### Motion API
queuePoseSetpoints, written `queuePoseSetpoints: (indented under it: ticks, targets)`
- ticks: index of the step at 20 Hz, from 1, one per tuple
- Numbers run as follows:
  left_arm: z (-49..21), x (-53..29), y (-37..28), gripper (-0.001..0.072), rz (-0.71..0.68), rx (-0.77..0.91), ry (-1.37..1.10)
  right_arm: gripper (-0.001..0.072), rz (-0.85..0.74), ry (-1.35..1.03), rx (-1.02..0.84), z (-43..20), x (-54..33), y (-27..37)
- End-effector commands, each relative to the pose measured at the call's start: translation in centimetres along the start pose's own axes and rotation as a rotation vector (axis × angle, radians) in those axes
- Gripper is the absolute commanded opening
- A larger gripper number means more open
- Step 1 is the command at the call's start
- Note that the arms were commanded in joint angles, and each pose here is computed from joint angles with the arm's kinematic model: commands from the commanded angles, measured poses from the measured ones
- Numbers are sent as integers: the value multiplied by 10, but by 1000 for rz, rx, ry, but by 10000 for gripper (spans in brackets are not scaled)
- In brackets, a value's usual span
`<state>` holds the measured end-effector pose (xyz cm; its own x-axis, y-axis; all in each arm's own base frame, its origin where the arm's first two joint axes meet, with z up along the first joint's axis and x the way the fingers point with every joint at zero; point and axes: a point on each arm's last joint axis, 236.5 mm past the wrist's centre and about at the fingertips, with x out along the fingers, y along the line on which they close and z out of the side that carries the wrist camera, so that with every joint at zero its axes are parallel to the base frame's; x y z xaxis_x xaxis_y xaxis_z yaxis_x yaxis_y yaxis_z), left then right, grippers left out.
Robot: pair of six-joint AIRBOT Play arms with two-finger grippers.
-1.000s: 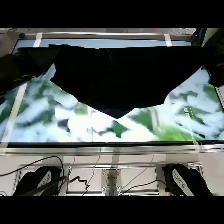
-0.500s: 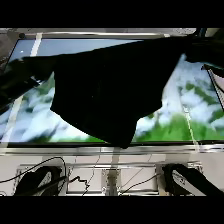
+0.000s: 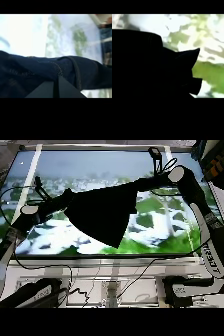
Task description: Fold the clothes and pants, and hang the long-sleeved shirts on hangers.
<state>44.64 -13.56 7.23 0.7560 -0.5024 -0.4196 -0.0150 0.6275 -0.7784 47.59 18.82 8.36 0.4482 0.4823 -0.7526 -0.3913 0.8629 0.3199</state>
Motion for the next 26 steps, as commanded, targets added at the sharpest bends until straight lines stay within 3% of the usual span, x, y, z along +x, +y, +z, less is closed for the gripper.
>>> queuePoseSetpoints:
  ticks: [1, 4, 7, 10, 14, 16, 20, 21, 22, 23, 24, 25, 26]
  targets:
    - [-2, -7, 19, 26, -3, -31, 62, 16, 101, 237, 35, -55, 1, 28]
    - [-5, -34, 26, 24, -60, -76, 163, 17, 210, 481, 11, -109, -18, 65]
    - [-20, -63, 51, 23, -42, -66, 291, 16, 262, 571, -77, -136, -15, 106]
    - [-50, -84, 87, 23, 76, -11, 446, 16, 289, 623, -140, -170, 5, 146]
    - [-72, -108, 139, 24, 291, 80, 577, 16, 258, 799, -84, -255, 24, 175]
    - [-69, -113, 157, 24, 367, 101, 571, 16, 288, 833, -42, -289, 32, 202]
    - [-42, -100, 160, 26, 379, 113, 444, 19, 324, 746, -70, -313, 52, 249]
    - [-37, -96, 158, 26, 371, 106, 415, 84, 326, 732, -89, -315, 54, 255]
    - [-31, -93, 155, 61, 360, 97, 388, 293, 320, 731, -110, -317, 54, 255]
    - [-27, -89, 150, 244, 339, 79, 360, 490, 316, 733, -118, -318, 54, 254]
    - [-20, -84, 142, 474, 306, 67, 327, 530, 314, 743, -117, -319, 52, 252]
    - [-13, -79, 133, 531, 268, 54, 290, 529, 311, 759, -118, -319, 50, 249]
    - [-5, -73, 121, 530, 214, 52, 252, 529, 310, 772, -126, -317, 46, 248]
